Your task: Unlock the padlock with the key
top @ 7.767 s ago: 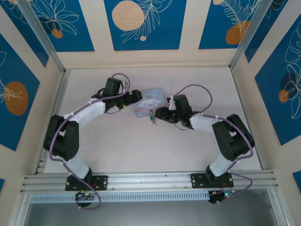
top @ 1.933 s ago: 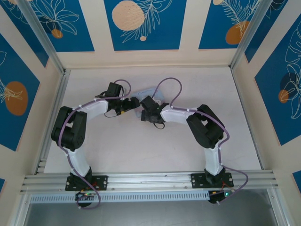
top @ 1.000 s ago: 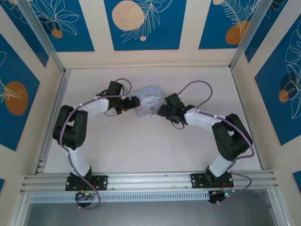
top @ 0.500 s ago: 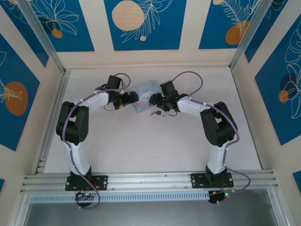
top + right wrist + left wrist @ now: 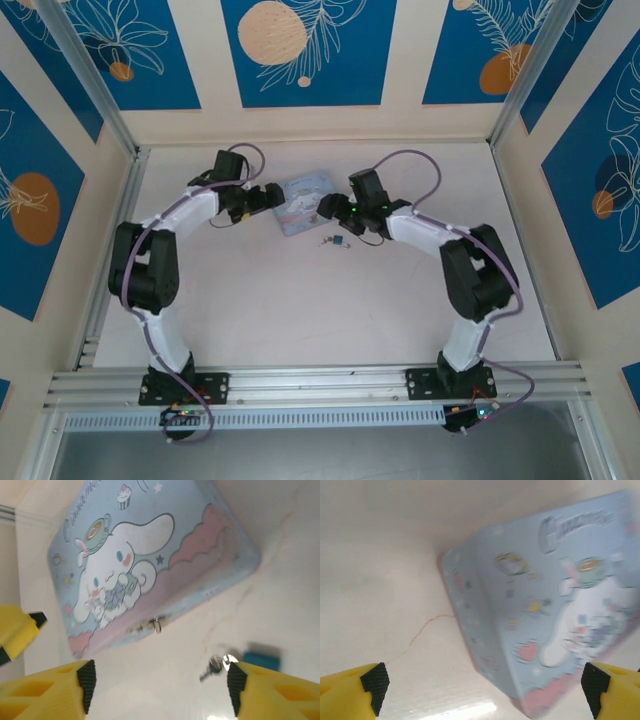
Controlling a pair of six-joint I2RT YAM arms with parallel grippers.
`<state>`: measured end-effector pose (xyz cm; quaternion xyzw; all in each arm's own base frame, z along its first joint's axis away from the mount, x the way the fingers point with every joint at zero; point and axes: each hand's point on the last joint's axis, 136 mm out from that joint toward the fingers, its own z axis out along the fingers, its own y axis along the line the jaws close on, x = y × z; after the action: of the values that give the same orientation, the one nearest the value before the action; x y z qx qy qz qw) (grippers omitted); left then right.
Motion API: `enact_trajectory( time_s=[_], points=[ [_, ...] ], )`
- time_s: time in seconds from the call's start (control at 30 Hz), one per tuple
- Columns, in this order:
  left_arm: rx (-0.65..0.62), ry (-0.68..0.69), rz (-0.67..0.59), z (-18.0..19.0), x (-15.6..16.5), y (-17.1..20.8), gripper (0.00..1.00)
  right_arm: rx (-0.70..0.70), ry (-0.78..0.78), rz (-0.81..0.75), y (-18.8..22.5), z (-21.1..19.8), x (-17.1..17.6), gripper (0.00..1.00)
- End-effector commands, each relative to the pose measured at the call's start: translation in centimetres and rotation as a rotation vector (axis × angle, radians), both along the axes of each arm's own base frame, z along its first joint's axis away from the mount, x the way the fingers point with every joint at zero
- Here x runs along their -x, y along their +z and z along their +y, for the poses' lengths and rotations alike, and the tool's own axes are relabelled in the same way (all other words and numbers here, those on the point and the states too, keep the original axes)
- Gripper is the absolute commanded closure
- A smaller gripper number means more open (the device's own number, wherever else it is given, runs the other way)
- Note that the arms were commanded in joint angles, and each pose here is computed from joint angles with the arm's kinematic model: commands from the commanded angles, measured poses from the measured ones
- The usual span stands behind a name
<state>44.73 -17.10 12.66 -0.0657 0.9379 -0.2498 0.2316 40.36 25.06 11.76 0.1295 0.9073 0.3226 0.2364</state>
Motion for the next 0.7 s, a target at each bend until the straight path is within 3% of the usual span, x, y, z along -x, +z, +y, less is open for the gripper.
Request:
enact_trajectory(
  time_s=[0.0, 0.07, 0.23, 0.4, 0.53, 0.67],
  points=[
    [-0.005, -0.007, -0.147, 1.1, 0.8, 6.2, 0.00, -0.017, -0.017, -0.081, 3.8, -2.6, 1.5, 0.24],
    [-0.040, 0.004, -0.199, 2.1, 1.7, 8.2, 0.00, 0.041, -0.040, -0.100, 4.7, -5.2, 2.7, 0.01],
    [-0.230, 0.104, -0.356, 6.7, 4.1, 11.3, 0.00, 0.182, -0.120, -0.161, 6.9, -11.7, 4.5, 0.00],
    [-0.464, 0.266, -0.522, 12.4, 6.0, 11.5, 0.00, 0.345, -0.296, -0.197, 8.0, -18.9, 4.5, 0.01],
    [-0.643, 0.352, -0.608, 15.9, 7.3, 8.9, 0.00, 0.546, -0.394, -0.301, 7.0, -23.1, 3.6, 0.01],
    [-0.717, 0.286, -0.575, 16.8, 7.5, 4.0, 0.00, 0.689, -0.394, -0.286, 4.8, -25.4, 3.1, 0.01]
  ],
)
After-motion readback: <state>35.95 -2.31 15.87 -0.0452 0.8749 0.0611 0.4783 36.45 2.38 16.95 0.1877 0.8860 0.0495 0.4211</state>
